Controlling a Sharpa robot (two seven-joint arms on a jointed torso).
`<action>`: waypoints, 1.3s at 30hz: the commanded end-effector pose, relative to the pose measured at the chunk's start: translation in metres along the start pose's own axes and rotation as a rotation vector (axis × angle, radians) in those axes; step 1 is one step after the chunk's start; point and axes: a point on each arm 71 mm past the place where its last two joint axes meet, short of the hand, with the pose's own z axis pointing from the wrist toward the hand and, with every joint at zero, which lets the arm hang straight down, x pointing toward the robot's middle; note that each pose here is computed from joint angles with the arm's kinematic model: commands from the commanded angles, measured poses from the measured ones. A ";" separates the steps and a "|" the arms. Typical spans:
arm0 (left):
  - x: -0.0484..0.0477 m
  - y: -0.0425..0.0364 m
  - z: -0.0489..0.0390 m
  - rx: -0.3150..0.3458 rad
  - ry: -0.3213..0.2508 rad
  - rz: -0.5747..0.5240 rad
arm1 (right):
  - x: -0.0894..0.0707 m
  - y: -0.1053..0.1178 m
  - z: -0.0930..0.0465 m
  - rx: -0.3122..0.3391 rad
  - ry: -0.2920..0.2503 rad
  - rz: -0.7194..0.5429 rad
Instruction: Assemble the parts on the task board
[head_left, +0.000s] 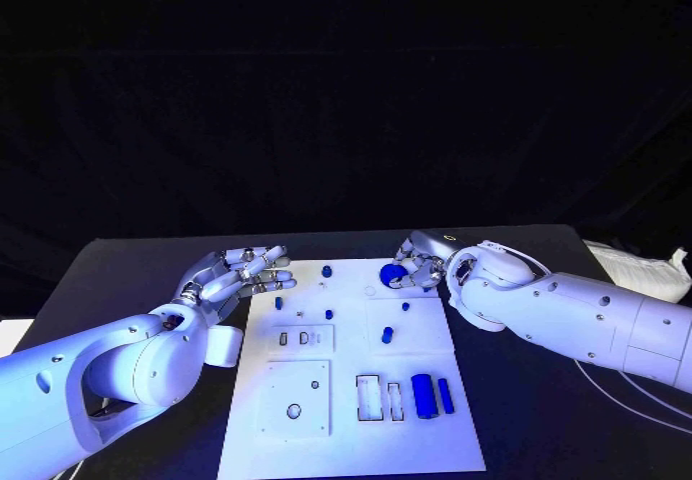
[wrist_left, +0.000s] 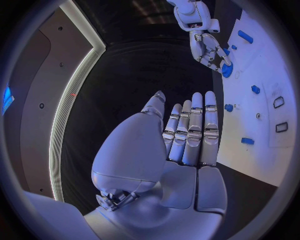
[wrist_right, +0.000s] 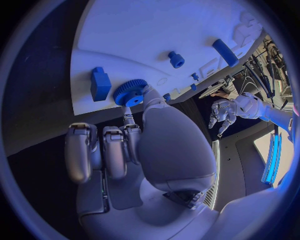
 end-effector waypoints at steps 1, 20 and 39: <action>0.0015 -0.0005 -0.0003 0.000 0.009 0.000 | 0.002 0.000 0.000 -0.003 0.019 -0.018; 0.0012 -0.0001 -0.0011 -0.010 0.015 -0.003 | 0.002 0.010 -0.002 -0.046 -0.020 -0.091; 0.0024 0.0003 -0.0014 -0.018 0.034 -0.011 | 0.000 0.074 -0.011 -0.234 -0.161 -0.072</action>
